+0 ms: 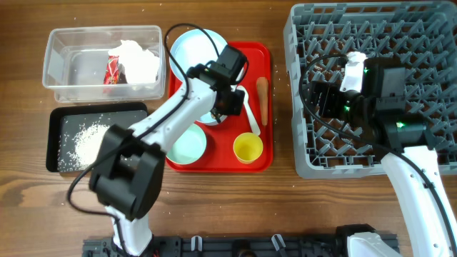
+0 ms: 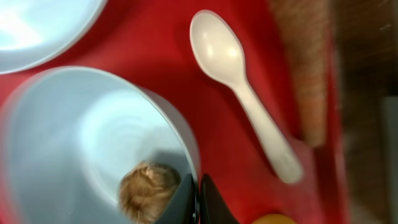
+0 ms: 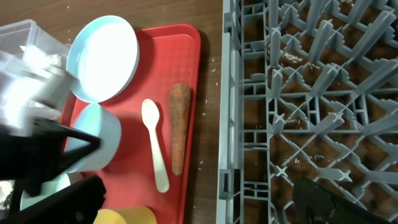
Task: Sort waste into correct bins and load items into the dishwasher rack
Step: 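Grasp the light-blue bowl with food scraps using the left gripper, then tip the scraps bowl over the black tray to dump the scraps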
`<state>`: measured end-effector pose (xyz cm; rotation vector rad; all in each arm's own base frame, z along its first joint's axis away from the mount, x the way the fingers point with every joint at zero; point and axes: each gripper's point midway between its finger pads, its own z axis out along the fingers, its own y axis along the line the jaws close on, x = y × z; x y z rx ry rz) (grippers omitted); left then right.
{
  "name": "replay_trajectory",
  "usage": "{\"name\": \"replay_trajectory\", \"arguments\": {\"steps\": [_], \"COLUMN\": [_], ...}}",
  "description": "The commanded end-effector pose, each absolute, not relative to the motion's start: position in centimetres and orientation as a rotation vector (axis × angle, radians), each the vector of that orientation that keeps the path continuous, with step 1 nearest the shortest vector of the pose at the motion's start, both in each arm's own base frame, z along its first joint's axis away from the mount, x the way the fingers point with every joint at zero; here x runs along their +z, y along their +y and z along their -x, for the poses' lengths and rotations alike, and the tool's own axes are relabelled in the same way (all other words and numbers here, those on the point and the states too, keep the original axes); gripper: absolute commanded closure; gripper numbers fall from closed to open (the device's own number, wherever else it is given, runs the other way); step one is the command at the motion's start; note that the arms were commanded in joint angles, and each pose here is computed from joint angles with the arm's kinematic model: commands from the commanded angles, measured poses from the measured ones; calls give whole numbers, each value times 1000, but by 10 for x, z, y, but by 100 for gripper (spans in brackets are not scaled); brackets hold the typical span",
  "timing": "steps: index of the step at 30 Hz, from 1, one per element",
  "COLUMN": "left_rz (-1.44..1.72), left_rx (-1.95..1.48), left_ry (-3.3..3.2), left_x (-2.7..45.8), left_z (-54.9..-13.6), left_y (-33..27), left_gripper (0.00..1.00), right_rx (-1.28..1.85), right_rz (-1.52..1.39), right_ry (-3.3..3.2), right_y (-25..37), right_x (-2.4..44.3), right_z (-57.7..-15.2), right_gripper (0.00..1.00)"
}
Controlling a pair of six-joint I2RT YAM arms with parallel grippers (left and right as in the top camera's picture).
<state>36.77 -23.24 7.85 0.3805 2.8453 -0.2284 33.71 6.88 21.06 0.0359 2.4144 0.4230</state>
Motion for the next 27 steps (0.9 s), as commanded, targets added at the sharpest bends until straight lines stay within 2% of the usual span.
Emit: {"name": "replay_trajectory", "arguments": {"steps": [1,5,8,12,21,24,27], "left_rz": [-158,150,344,538,697,806,781], "left_rx": [-347,-362,-349,-358,-893,-911,-866], "left_ry": [2686,2676,2702,2775,2632,2548,2544], "left_x": [178,222,232,221,185,171,169], "left_z": [-378,-363,-350,-334,-330,-330,-330], "left_y": [-221,-153,-97,-41,19,48,58], "left_gripper": [96,96,96,96,96,96,96], "right_rx": [406,406,406,406,407,406,407], "right_rz": [-53,-53,-53,-52,-54,-53,-53], "right_ry": [2399,2399,2398,2398,2398,2396,2394], "right_y": [65,65,65,65,65,65,65], "right_x": [217,217,217,217,217,217,218], "right_z": [-341,-341,-341,-341,-341,-341,-342], "right_gripper": [0,0,0,0,0,0,0]}}
